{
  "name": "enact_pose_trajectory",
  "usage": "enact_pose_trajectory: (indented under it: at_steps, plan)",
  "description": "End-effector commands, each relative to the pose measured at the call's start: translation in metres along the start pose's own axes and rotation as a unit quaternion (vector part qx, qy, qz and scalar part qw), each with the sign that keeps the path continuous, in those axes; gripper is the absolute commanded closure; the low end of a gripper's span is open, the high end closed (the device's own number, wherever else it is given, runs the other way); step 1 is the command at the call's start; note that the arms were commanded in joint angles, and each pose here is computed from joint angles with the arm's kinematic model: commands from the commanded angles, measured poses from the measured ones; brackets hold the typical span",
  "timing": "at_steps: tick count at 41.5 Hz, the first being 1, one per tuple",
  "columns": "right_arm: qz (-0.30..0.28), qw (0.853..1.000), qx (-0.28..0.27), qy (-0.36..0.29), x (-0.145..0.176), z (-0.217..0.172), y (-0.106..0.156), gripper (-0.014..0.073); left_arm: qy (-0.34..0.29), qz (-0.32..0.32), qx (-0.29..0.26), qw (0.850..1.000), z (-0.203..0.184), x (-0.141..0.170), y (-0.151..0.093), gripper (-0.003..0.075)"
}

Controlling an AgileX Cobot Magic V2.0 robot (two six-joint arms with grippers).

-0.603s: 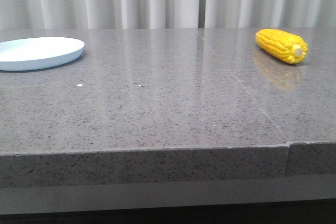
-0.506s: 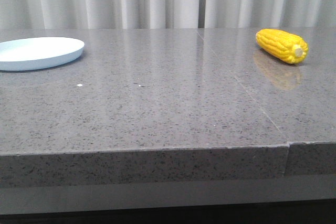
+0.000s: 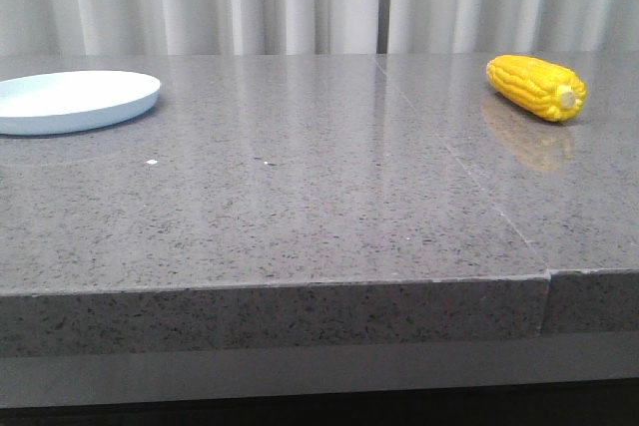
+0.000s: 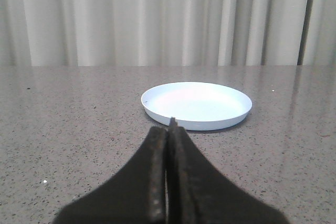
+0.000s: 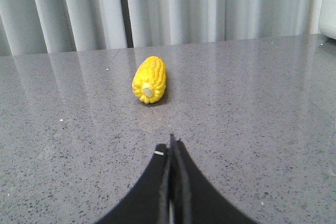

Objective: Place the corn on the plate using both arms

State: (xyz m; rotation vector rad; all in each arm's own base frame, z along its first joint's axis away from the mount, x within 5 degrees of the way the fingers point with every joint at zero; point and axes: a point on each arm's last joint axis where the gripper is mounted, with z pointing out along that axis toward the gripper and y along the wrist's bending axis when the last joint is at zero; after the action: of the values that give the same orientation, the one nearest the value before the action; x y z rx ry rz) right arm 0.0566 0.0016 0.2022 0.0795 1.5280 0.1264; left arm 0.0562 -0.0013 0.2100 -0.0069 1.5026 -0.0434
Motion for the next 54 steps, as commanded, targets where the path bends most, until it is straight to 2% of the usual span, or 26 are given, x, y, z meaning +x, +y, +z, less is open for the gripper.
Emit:
enact_pose_trajectory:
  at_steps: [1, 28, 32, 37, 44, 50, 54]
  plan:
    - [-0.001, 0.998, -0.005, -0.057, -0.014, -0.002, 0.002, 0.0715, -0.048, -0.010, 0.001, 0.999, -0.002, -0.008, 0.000, 0.0740]
    - [-0.001, 0.998, -0.005, -0.057, -0.014, -0.002, 0.002, 0.0715, -0.048, -0.010, 0.001, 0.999, -0.002, -0.008, 0.000, 0.0740]
    - [-0.004, 0.998, -0.006, -0.067, -0.016, -0.002, 0.002, 0.0715, -0.079, -0.010, 0.000, 0.997, -0.003, -0.013, 0.000, 0.0740]
    - [-0.004, 0.995, -0.010, -0.097, -0.036, -0.006, 0.004, 0.0715, -0.125, -0.011, 0.003, 0.992, -0.007, -0.037, -0.001, 0.0740]
    - [-0.024, 0.991, -0.012, -0.131, -0.087, -0.019, 0.011, 0.0715, -0.174, -0.003, 0.006, 0.985, -0.020, -0.091, -0.003, 0.0741]
    - [-0.031, 0.992, -0.009, -0.123, -0.128, -0.023, 0.016, 0.0715, -0.176, 0.003, 0.007, 0.984, -0.026, -0.137, -0.004, 0.0740]
    - [-0.030, 0.995, -0.005, -0.094, -0.150, -0.016, 0.019, 0.0715, -0.146, 0.003, 0.007, 0.989, -0.021, -0.163, -0.005, 0.0741]
